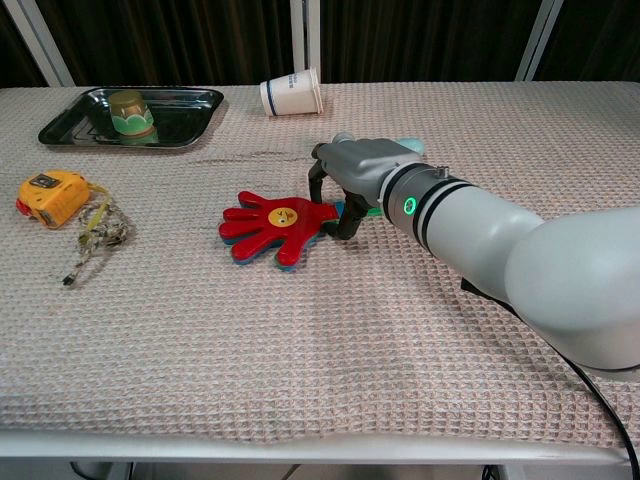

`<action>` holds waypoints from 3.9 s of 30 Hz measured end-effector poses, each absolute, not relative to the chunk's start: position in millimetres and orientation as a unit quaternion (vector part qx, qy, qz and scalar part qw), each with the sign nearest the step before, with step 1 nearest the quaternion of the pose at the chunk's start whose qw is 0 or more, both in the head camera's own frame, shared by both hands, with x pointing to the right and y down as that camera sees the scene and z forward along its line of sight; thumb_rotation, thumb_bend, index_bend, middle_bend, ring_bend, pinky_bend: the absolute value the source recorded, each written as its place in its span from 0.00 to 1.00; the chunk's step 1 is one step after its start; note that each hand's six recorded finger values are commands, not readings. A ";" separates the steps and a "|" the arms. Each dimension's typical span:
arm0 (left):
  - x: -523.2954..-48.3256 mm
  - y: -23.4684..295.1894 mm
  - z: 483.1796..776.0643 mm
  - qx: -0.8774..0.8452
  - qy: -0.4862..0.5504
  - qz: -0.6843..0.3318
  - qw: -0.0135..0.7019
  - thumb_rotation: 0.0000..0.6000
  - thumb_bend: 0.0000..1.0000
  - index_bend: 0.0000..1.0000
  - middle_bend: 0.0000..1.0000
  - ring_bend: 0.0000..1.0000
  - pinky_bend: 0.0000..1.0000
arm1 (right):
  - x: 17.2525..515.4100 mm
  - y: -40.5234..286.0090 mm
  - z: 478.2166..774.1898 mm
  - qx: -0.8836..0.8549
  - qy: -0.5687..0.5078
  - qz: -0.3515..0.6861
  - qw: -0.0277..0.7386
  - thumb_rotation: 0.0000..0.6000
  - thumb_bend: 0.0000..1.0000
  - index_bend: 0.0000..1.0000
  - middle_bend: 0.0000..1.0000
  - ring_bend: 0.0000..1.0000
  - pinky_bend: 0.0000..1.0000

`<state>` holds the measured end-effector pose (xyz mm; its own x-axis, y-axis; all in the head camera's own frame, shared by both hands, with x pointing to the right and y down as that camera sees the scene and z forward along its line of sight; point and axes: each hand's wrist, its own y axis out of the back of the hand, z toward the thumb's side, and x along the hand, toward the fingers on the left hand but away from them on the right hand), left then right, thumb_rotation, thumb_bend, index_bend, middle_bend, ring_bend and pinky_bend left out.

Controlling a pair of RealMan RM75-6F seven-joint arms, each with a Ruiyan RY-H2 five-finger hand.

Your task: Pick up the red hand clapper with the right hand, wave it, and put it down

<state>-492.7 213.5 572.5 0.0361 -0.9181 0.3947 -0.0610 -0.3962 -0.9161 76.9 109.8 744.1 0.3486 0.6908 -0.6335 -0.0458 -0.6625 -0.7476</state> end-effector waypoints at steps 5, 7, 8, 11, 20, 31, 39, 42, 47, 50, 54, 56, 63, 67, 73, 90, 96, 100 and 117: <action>-493.7 214.5 573.4 -0.613 0.399 -0.570 0.374 1.00 0.11 0.03 0.04 0.00 0.00 | 76.7 108.3 741.3 -0.740 -0.224 0.520 0.363 1.00 0.31 0.58 0.04 0.00 0.00; -493.6 214.7 573.7 -0.614 0.399 -0.570 0.373 1.00 0.11 0.03 0.04 0.00 0.00 | 77.2 108.5 740.4 -0.740 -0.225 0.518 0.366 1.00 0.31 0.61 0.06 0.00 0.00; -493.6 214.9 573.9 -0.614 0.399 -0.570 0.372 1.00 0.11 0.03 0.04 0.00 0.00 | 77.3 108.6 739.8 -0.740 -0.226 0.516 0.368 1.00 0.31 0.63 0.07 0.00 0.00; -493.8 215.4 573.7 -0.615 0.400 -0.570 0.371 1.00 0.11 0.03 0.04 0.00 0.00 | 77.4 108.3 736.4 -0.741 -0.232 0.508 0.373 1.00 0.32 0.69 0.14 0.00 0.00; -492.5 216.7 573.6 -0.618 0.406 -0.564 0.368 1.00 0.11 0.03 0.04 0.00 0.00 | 85.6 108.8 714.5 -0.770 -0.275 0.459 0.348 1.00 0.36 0.80 0.43 0.21 0.24; -489.0 216.1 575.8 -0.622 0.405 -0.561 0.367 1.00 0.11 0.03 0.04 0.00 0.00 | 101.8 116.2 701.1 -0.788 -0.298 0.425 0.331 1.00 0.38 0.82 0.61 0.53 0.75; -488.8 216.7 577.3 -0.622 0.404 -0.563 0.364 1.00 0.11 0.03 0.04 0.00 0.01 | 113.9 115.1 701.8 -0.794 -0.322 0.411 0.310 1.00 0.38 0.83 0.65 0.65 0.83; -488.4 216.9 577.8 -0.623 0.403 -0.564 0.364 1.00 0.11 0.03 0.04 0.00 0.01 | 119.3 115.3 703.4 -0.796 -0.332 0.409 0.298 1.00 0.39 0.84 0.67 0.70 0.87; -488.1 217.0 578.4 -0.623 0.402 -0.565 0.363 1.00 0.11 0.03 0.04 0.00 0.01 | 131.0 115.4 707.7 -0.801 -0.361 0.402 0.257 1.00 0.43 0.85 0.71 0.77 0.95; -488.1 216.8 577.9 -0.622 0.401 -0.565 0.363 1.00 0.11 0.03 0.04 0.00 0.02 | 139.1 115.0 710.7 -0.802 -0.381 0.399 0.228 1.00 0.45 0.86 0.74 0.80 0.97; -487.1 216.1 578.3 -0.623 0.400 -0.566 0.364 1.00 0.11 0.03 0.04 0.00 0.02 | 149.5 114.4 714.4 -0.802 -0.400 0.397 0.198 1.00 0.45 0.87 0.76 0.83 0.98; -486.2 215.6 578.7 -0.623 0.399 -0.566 0.364 1.00 0.11 0.03 0.04 0.00 0.02 | 154.4 114.3 715.4 -0.802 -0.408 0.396 0.184 1.00 0.46 0.87 0.77 0.85 0.99; -484.1 214.2 580.1 -0.624 0.396 -0.567 0.364 1.00 0.11 0.03 0.04 0.00 0.02 | 160.1 113.0 710.2 -0.812 -0.438 0.369 0.113 1.00 0.48 0.86 0.76 0.85 1.00; -482.5 213.5 580.8 -0.625 0.395 -0.566 0.364 1.00 0.11 0.03 0.04 0.00 0.02 | 158.4 110.8 703.0 -0.825 -0.459 0.329 0.020 1.00 0.48 0.86 0.75 0.85 1.00; -482.1 213.7 582.0 -0.626 0.395 -0.567 0.363 1.00 0.11 0.03 0.04 0.00 0.02 | 159.2 102.7 687.4 -0.826 -0.489 0.238 -0.148 1.00 0.48 0.86 0.75 0.85 1.00; -481.6 214.7 586.8 -0.629 0.391 -0.569 0.357 1.00 0.11 0.03 0.04 0.00 0.02 | 170.0 89.0 660.0 -0.850 -0.427 0.163 -0.262 1.00 0.48 0.88 0.78 0.86 1.00; -481.6 215.2 588.2 -0.630 0.391 -0.570 0.355 1.00 0.11 0.03 0.04 0.00 0.02 | 179.3 88.3 660.7 -0.890 -0.359 0.279 -0.035 1.00 0.48 0.90 0.80 0.87 1.00; -480.4 214.6 588.7 -0.630 0.391 -0.569 0.355 1.00 0.11 0.03 0.04 0.00 0.02 | 185.5 87.2 658.5 -0.872 -0.295 0.362 0.150 1.00 0.48 0.90 0.81 0.88 1.00; -479.3 213.8 588.5 -0.630 0.395 -0.565 0.357 1.00 0.11 0.03 0.04 0.00 0.02 | 188.2 71.2 622.7 -0.824 -0.300 0.404 0.261 1.00 0.50 0.90 0.79 0.89 1.00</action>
